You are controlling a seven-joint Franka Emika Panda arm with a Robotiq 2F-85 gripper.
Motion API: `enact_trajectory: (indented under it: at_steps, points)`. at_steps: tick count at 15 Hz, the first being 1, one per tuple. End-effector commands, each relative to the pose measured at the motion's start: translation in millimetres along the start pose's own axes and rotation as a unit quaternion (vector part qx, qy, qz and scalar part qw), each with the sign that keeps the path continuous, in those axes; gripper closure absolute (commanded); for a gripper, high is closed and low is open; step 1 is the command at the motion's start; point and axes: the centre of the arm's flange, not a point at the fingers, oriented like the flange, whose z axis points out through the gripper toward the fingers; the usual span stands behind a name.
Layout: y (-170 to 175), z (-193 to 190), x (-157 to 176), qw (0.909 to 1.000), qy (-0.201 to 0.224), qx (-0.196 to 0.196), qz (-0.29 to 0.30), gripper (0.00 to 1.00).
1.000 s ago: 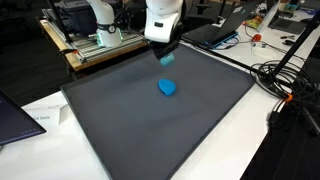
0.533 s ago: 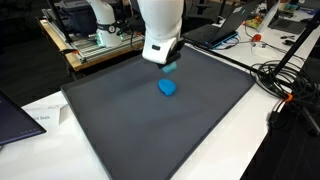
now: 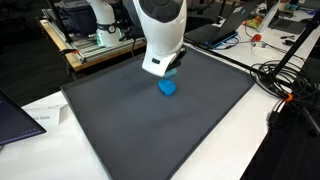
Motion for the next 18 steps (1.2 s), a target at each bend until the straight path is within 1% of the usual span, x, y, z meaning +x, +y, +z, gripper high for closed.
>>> enact_trajectory:
  at_steps: [1,9,18]
  points:
    - [0,-8,20,0.9995,-0.013,0.017,0.022,0.78]
    - [6,1,42,0.998,-0.001,0.004,0.063,0.78]
    - [17,13,52,0.9939,0.004,-0.028,0.107,0.78]
